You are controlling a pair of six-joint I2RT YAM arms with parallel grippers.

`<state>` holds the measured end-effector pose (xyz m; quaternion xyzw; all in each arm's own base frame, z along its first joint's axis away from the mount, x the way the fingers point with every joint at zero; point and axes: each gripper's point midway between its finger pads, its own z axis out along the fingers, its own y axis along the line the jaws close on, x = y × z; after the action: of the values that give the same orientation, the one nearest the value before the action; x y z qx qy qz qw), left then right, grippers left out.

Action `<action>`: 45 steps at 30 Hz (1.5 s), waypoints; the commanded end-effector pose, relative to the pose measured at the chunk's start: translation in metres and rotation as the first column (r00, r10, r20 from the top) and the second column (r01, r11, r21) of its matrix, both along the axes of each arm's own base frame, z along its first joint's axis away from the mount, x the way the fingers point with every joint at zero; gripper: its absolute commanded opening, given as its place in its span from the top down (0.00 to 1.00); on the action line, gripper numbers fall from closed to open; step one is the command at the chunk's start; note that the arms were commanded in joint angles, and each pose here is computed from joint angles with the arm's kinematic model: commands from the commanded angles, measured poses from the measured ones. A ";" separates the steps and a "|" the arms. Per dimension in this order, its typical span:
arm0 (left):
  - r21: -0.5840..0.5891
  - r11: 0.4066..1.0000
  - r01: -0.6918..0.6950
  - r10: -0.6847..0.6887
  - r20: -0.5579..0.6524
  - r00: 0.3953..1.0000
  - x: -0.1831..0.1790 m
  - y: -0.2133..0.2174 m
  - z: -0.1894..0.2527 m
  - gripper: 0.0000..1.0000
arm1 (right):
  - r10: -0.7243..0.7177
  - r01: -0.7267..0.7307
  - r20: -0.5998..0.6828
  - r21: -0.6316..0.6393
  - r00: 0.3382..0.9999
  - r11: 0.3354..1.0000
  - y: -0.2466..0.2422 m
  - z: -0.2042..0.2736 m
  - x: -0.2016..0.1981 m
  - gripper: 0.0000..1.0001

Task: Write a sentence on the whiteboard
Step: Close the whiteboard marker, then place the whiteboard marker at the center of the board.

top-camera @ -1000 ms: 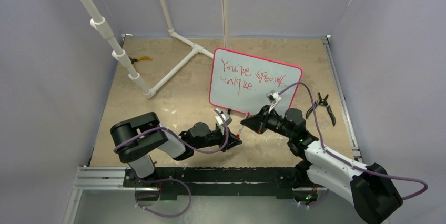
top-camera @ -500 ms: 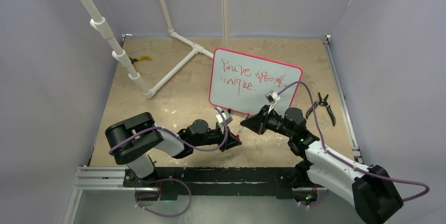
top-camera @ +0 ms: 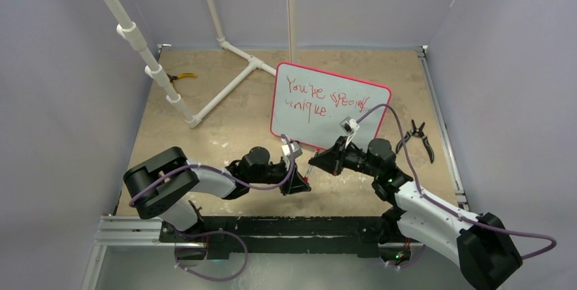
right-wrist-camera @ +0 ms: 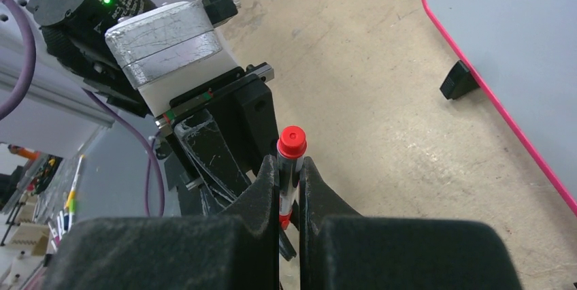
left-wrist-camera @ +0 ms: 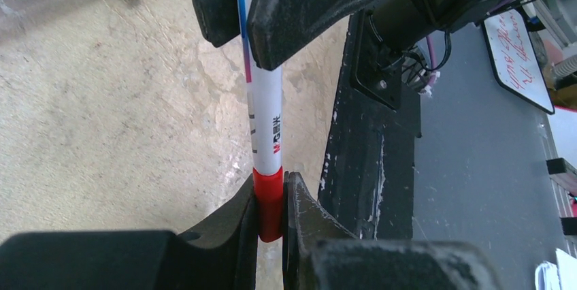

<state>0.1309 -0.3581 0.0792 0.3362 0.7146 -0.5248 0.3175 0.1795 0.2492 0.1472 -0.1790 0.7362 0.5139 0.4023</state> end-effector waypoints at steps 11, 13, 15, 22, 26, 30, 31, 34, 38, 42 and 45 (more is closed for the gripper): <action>-0.314 0.948 0.060 0.021 0.249 0.968 0.025 -0.013 0.124 1.00 | 0.220 -0.235 -0.152 -0.092 0.964 0.968 0.004 -0.041 -0.053 1.00; -0.329 0.942 0.062 0.026 0.259 0.966 0.026 -0.010 0.131 1.00 | 0.239 -0.256 -0.161 -0.091 0.957 0.962 0.005 -0.043 -0.057 1.00; -0.339 0.938 0.077 0.015 0.263 0.965 0.025 -0.009 0.137 1.00 | 0.267 -0.284 -0.170 -0.086 0.949 0.955 0.006 -0.043 -0.062 1.00; -0.351 0.928 0.127 -0.018 0.298 0.954 0.019 -0.007 0.157 1.00 | 0.352 -0.370 -0.185 -0.069 0.918 0.927 0.008 -0.039 -0.078 1.00; -0.343 0.931 0.125 -0.012 0.314 0.949 0.021 -0.006 0.161 1.00 | 0.374 -0.391 -0.188 -0.062 0.908 0.918 0.009 -0.038 -0.082 1.00; -0.307 0.947 0.092 0.006 0.305 0.952 0.027 -0.006 0.153 1.00 | 0.326 -0.343 -0.182 -0.072 0.928 0.937 0.010 -0.035 -0.073 1.00; -0.291 0.954 0.075 0.016 0.300 0.954 0.029 -0.004 0.148 1.00 | 0.307 -0.323 -0.172 -0.071 0.936 0.944 0.012 -0.032 -0.068 1.00; -0.230 0.973 0.004 0.063 0.282 0.957 0.035 0.005 0.127 1.00 | 0.211 -0.222 -0.136 -0.074 0.968 0.972 0.014 -0.018 -0.047 1.00; -0.130 0.988 -0.087 0.117 0.250 0.961 0.040 0.021 0.096 1.00 | 0.075 -0.078 -0.061 -0.050 0.995 0.996 0.013 0.014 -0.021 0.83; -0.065 0.985 -0.161 0.172 0.212 0.962 0.038 0.039 0.072 1.00 | -0.041 0.041 0.011 -0.003 0.999 0.999 0.008 0.051 -0.001 0.47; -0.021 0.973 -0.230 0.230 0.183 0.956 0.039 0.053 0.057 1.00 | -0.141 0.140 0.045 0.020 0.989 0.990 0.000 0.075 0.013 0.24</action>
<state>0.1580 -0.3228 0.1491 0.3319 0.6900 -0.4905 0.4161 0.1683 0.2593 0.1846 -0.1852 0.7359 0.5155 0.3979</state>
